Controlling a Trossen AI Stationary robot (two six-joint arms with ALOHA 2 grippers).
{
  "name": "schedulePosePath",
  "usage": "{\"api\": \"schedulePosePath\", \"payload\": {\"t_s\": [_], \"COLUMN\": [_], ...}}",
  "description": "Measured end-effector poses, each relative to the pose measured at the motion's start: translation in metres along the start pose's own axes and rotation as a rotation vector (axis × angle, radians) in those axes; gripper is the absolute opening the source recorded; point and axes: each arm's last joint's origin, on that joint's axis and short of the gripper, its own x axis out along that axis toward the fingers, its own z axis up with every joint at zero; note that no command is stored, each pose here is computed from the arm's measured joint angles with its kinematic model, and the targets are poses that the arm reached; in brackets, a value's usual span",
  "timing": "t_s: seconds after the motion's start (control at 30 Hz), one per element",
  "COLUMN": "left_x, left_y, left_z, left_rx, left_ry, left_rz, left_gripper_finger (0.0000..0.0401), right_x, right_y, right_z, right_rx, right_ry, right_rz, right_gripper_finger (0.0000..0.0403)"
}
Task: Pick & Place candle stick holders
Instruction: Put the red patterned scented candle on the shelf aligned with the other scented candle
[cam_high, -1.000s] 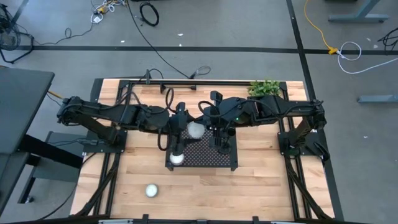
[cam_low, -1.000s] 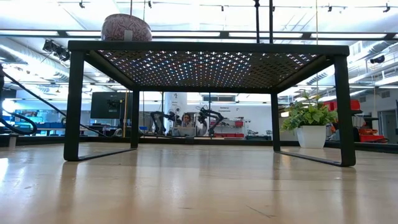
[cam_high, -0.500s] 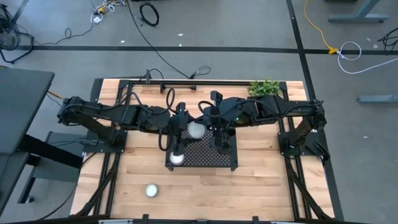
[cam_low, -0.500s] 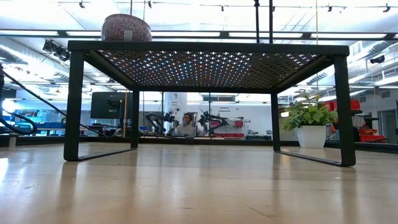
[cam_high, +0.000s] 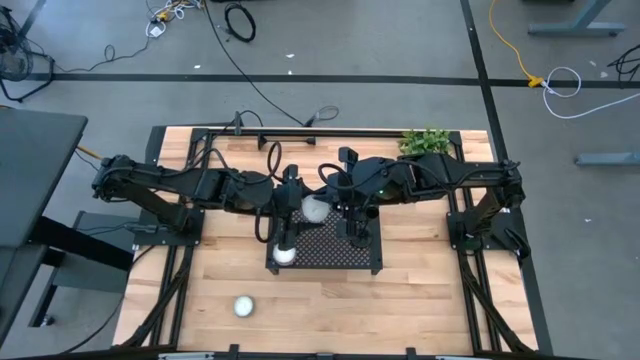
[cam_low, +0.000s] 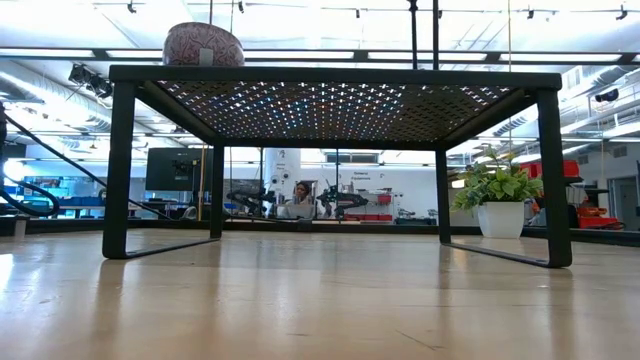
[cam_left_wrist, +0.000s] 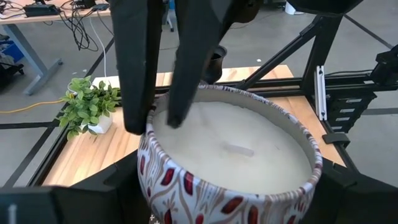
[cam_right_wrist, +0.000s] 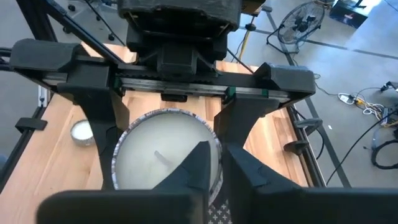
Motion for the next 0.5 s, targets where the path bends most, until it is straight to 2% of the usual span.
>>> {"api": "schedulePosePath", "payload": {"t_s": [0.23,0.5], "left_x": [0.0,-0.011], "left_y": [0.001,0.004], "left_z": [-0.004,-0.007], "left_rx": [0.009,0.023], "left_ry": [0.038,0.093], "left_rz": [0.015,0.043], "left_gripper_finger": [0.0284,0.0284], "right_x": [-0.009,-0.029], "right_y": [-0.003,-0.009], "right_z": [-0.002,-0.002], "right_rx": [-0.005,0.029], "right_ry": [0.016,0.012], "right_rz": [-0.016,-0.061], "right_gripper_finger": [0.0091,0.0102]}}
